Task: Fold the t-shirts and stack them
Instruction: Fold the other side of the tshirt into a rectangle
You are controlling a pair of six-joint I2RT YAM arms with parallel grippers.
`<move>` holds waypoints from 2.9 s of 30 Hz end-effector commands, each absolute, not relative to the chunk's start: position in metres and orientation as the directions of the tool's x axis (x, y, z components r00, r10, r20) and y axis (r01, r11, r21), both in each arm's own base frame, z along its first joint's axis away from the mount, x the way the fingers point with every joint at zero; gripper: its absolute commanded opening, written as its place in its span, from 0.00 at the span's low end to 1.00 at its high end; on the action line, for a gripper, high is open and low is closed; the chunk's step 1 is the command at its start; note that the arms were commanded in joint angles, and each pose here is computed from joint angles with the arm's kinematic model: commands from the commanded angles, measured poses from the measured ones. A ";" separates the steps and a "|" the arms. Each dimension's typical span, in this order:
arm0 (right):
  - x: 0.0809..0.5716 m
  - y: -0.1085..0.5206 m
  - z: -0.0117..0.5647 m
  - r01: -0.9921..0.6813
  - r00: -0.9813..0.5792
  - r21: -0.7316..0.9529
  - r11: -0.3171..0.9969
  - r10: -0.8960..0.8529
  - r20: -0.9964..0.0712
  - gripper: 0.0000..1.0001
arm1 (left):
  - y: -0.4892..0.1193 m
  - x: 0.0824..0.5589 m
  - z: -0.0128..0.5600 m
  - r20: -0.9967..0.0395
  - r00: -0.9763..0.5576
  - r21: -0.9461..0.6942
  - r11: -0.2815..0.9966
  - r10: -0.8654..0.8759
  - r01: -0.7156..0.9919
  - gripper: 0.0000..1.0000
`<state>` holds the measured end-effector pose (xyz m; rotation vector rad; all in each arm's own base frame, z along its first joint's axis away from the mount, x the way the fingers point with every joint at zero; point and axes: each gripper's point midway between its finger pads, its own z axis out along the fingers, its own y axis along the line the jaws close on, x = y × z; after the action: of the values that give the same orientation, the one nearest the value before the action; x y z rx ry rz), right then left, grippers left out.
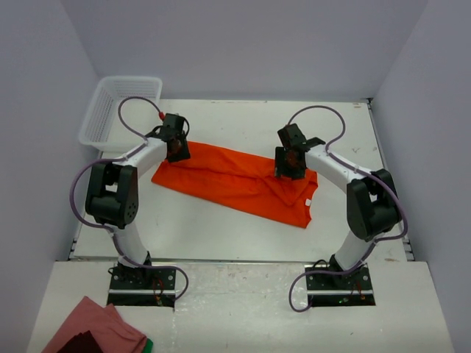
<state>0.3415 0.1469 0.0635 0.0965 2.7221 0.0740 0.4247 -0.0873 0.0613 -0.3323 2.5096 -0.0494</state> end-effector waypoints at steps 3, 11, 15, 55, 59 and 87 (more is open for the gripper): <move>0.344 0.150 0.093 0.011 -0.863 0.114 0.993 0.067 -0.500 0.57 | -0.097 0.428 0.063 -0.586 -0.776 -0.127 0.972 -0.234 -0.197 0.34; 0.332 0.146 0.119 -0.011 -0.829 0.118 0.993 0.057 -0.557 0.69 | -0.103 0.423 0.052 -0.582 -0.781 -0.126 0.974 -0.227 -0.189 0.08; 0.319 0.154 0.125 -0.051 -0.828 0.139 0.989 0.036 -0.559 0.68 | -0.104 0.425 0.048 -0.579 -0.786 -0.117 0.976 -0.216 -0.182 0.01; 0.323 0.169 0.060 -0.067 -0.885 0.146 0.987 0.009 -0.466 0.42 | -0.094 0.425 0.032 -0.563 -0.804 -0.047 0.978 -0.194 -0.203 0.00; 0.330 0.173 0.060 -0.074 -0.888 0.165 0.984 0.010 -0.460 0.42 | -0.095 0.424 0.030 -0.559 -0.806 -0.049 0.978 -0.194 -0.201 0.00; 0.375 0.217 0.058 -0.177 -0.886 0.253 0.951 -0.043 -0.461 0.31 | -0.092 0.426 0.026 -0.556 -0.810 -0.030 0.979 -0.186 -0.203 0.00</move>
<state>0.3584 0.2055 0.0449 -0.1180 2.6952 0.3492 0.4114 -0.0922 0.0184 -0.2881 2.5826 0.0207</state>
